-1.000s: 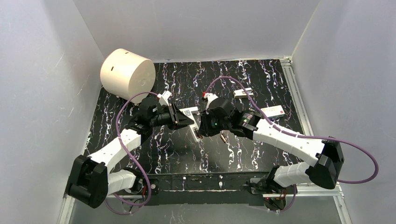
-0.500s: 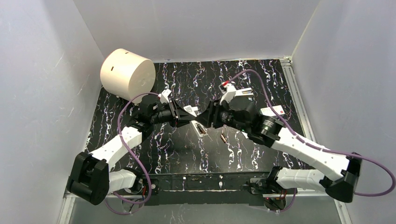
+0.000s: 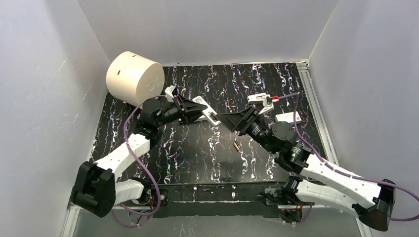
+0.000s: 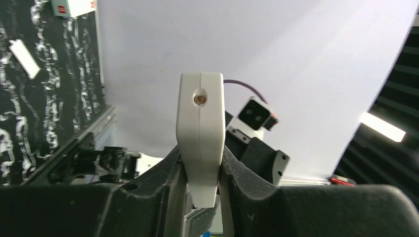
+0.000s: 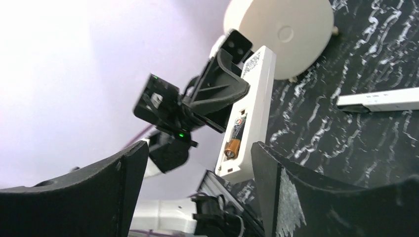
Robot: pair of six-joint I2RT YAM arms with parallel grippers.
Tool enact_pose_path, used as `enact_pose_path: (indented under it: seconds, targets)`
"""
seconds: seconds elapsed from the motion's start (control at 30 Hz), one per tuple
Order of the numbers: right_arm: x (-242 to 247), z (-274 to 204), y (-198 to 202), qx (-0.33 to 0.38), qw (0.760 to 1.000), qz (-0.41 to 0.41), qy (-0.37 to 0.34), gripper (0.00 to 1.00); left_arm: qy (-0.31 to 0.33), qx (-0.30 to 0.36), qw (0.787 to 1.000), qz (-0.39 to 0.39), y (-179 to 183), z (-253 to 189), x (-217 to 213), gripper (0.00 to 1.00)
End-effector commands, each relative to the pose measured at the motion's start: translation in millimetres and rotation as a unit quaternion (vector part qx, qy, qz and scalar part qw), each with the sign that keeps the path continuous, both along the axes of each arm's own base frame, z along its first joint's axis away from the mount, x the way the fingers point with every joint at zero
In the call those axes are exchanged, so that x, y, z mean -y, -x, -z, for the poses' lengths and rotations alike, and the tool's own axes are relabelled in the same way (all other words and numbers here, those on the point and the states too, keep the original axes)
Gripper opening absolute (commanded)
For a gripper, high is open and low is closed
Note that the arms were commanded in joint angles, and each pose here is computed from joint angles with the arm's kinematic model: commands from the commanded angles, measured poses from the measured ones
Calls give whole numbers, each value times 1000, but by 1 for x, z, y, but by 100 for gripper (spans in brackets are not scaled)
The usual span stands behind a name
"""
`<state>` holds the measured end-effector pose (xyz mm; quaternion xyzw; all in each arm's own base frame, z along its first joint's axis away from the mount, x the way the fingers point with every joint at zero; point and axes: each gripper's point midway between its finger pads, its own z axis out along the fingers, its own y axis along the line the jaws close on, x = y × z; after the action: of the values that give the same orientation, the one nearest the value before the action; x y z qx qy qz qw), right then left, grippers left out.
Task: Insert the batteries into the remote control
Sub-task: Load the battery into the remote control.
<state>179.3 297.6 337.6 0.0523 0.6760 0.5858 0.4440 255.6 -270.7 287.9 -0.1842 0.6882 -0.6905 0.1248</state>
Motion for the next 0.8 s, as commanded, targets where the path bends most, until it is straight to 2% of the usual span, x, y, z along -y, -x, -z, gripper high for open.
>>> enact_pose_path:
  seconds: [0.0, 0.37, 0.77]
  targets:
    - [18, -47, 1, 14, 992, 20, -123, 86, 73, -9, 997, -19, -5, -29, -5, 0]
    - [7, -31, 1, -32, 991, 4, -126, 86, 90, 6, 996, -23, -3, -40, -8, 0]
    - [-10, -27, -3, -56, 990, -11, -126, 61, 90, 14, 996, -21, 3, -41, -10, 0]
